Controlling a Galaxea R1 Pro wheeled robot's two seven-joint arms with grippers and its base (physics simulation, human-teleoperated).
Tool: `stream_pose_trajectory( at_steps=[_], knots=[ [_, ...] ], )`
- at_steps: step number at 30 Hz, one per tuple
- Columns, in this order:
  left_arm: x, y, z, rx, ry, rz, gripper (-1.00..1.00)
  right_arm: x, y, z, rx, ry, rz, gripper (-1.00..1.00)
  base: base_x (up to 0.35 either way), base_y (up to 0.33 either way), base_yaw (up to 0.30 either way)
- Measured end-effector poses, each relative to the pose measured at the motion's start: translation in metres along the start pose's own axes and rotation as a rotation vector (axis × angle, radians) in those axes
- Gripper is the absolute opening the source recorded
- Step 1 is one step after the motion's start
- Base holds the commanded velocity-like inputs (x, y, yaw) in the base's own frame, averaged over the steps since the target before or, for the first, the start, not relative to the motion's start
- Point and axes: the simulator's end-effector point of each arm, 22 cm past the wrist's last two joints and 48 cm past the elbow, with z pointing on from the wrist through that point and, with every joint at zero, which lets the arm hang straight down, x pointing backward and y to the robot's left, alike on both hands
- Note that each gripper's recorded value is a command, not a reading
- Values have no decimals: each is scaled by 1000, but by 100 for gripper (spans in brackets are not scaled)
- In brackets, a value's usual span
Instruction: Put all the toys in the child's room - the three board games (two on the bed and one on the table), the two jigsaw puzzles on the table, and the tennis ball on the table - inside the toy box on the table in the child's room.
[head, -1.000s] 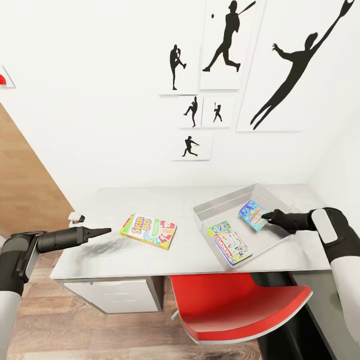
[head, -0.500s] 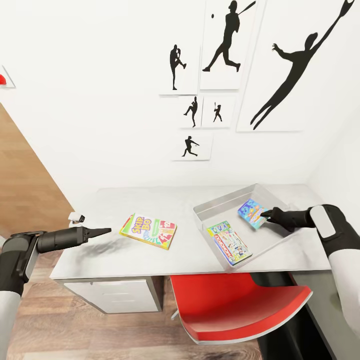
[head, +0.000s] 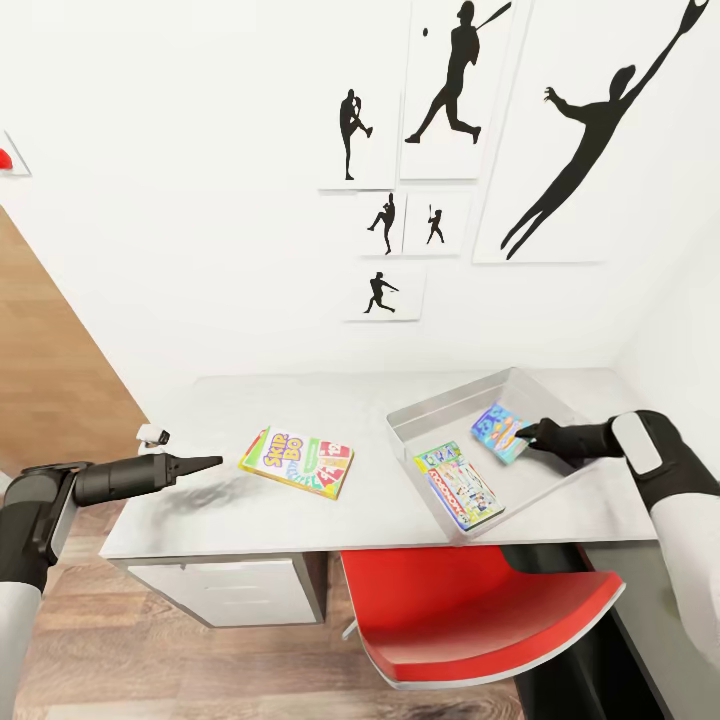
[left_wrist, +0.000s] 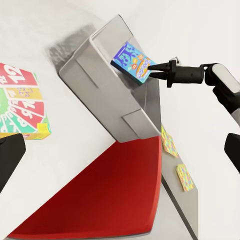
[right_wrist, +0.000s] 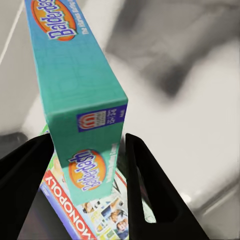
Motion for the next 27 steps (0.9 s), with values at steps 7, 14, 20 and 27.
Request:
stream_pose_trajectory(
  at_steps=[7,14,20,27],
  knots=[
    [0,0,0,0,-1,0,100,11,8,10,-9,30,10,-100,0,0,0],
    [0,0,0,0,-1,0,100,10,15,11,-19,30,8,-100,0,0,0],
    [0,0,0,0,-1,0,100,9,16,11,-19,28,6,-100,0,0,0],
    [0,0,0,0,-1,0,100,10,-6,11,85,31,1,100,0,0,0]
  ],
)
